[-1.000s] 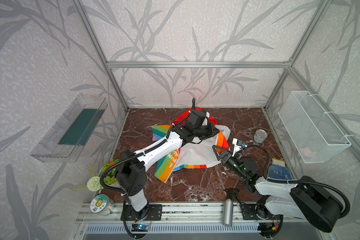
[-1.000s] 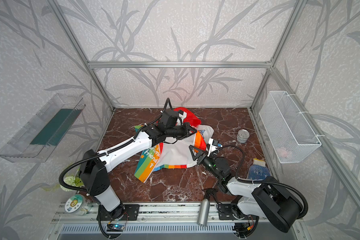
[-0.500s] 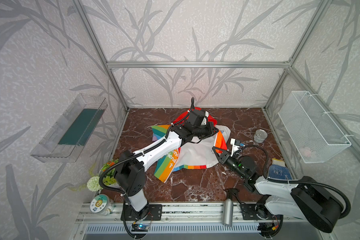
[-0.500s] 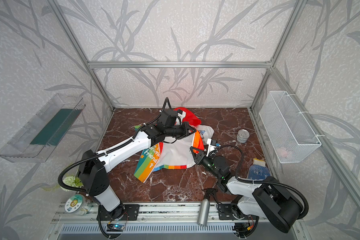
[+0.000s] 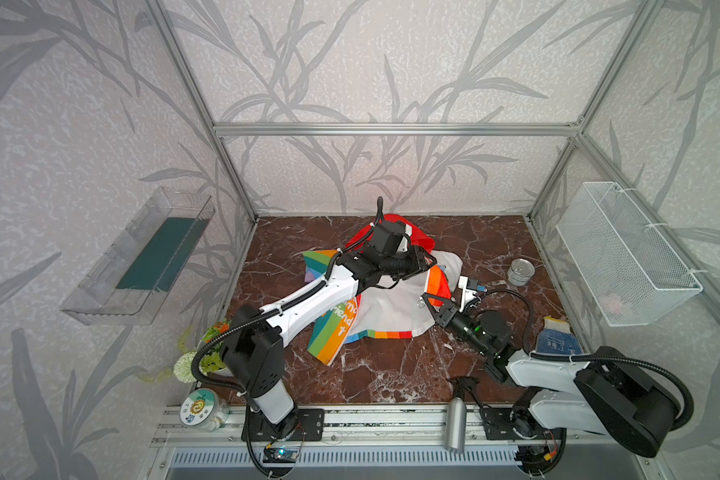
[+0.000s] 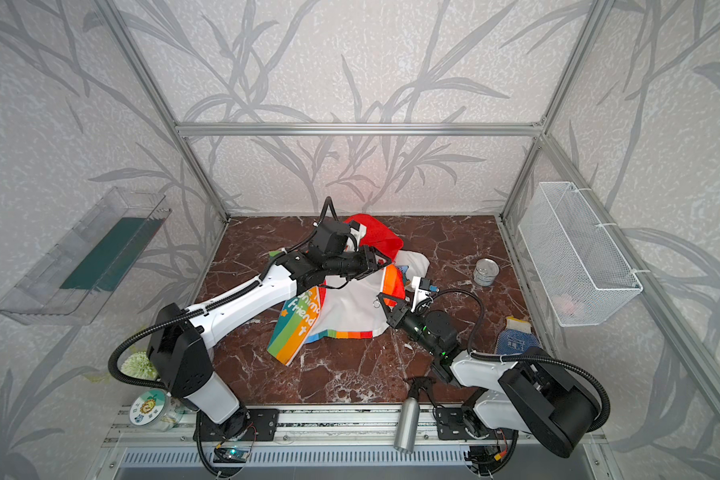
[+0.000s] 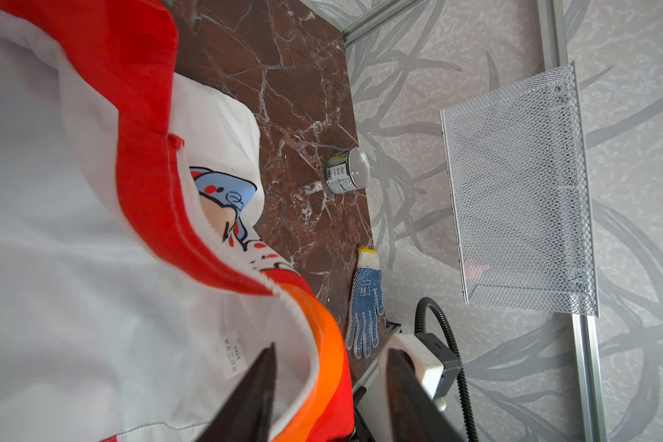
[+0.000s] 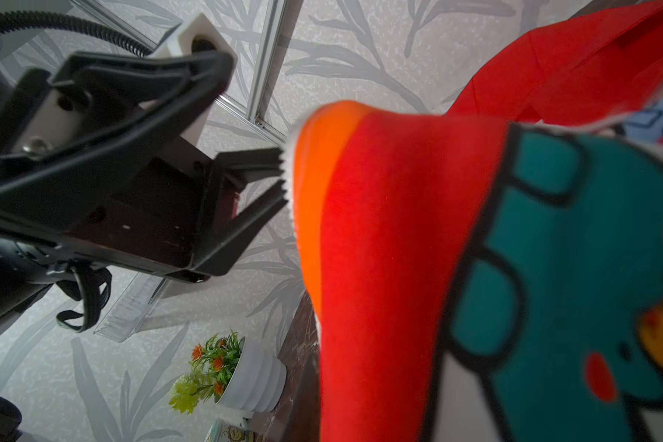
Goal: Zip up the jacket
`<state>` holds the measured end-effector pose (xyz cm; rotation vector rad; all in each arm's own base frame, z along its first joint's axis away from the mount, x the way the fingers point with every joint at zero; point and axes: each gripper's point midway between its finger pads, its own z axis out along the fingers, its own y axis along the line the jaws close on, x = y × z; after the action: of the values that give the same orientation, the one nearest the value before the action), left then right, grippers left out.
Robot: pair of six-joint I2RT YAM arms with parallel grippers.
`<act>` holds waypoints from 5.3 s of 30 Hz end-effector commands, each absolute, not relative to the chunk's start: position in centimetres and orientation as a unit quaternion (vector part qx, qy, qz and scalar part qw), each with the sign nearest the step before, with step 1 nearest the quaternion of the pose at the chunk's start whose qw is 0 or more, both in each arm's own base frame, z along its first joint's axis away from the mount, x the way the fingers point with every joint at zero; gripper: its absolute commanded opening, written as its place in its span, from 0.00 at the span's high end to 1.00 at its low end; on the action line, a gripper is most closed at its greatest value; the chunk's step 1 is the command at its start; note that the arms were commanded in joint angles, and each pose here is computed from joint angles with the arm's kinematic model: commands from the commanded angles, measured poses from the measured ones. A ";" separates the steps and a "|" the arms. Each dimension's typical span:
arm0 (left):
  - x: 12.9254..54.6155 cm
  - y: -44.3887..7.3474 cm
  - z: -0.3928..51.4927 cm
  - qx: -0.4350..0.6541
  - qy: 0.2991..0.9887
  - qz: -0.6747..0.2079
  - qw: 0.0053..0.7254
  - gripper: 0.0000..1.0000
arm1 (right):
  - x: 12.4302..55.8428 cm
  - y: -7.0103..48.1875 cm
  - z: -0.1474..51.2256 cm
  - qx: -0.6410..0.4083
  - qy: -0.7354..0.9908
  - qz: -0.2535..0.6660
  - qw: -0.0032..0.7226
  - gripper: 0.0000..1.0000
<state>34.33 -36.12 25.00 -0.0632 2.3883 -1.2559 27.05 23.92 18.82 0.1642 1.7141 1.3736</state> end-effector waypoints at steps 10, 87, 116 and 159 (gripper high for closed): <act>27.7 -15.2 15.9 -0.136 0.954 -0.180 0.197 0.37 | 26.2 23.9 22.4 0.049 0.667 0.580 0.465 1.00; 40.5 -21.7 10.0 0.024 0.984 -0.036 0.173 0.44 | 26.6 24.0 20.3 0.020 0.728 0.533 0.430 1.00; 21.7 -15.5 4.6 -0.347 0.905 -0.211 0.128 0.35 | 27.5 27.3 15.5 -0.014 0.788 0.516 0.334 1.00; 24.9 -7.8 5.9 -0.400 0.869 -0.186 0.224 1.00 | 25.1 31.8 15.0 -0.022 0.771 0.562 0.297 1.00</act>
<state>25.60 -8.62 5.81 -1.0706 2.3978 -0.5105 24.87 30.55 14.21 -0.0678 2.1062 1.4469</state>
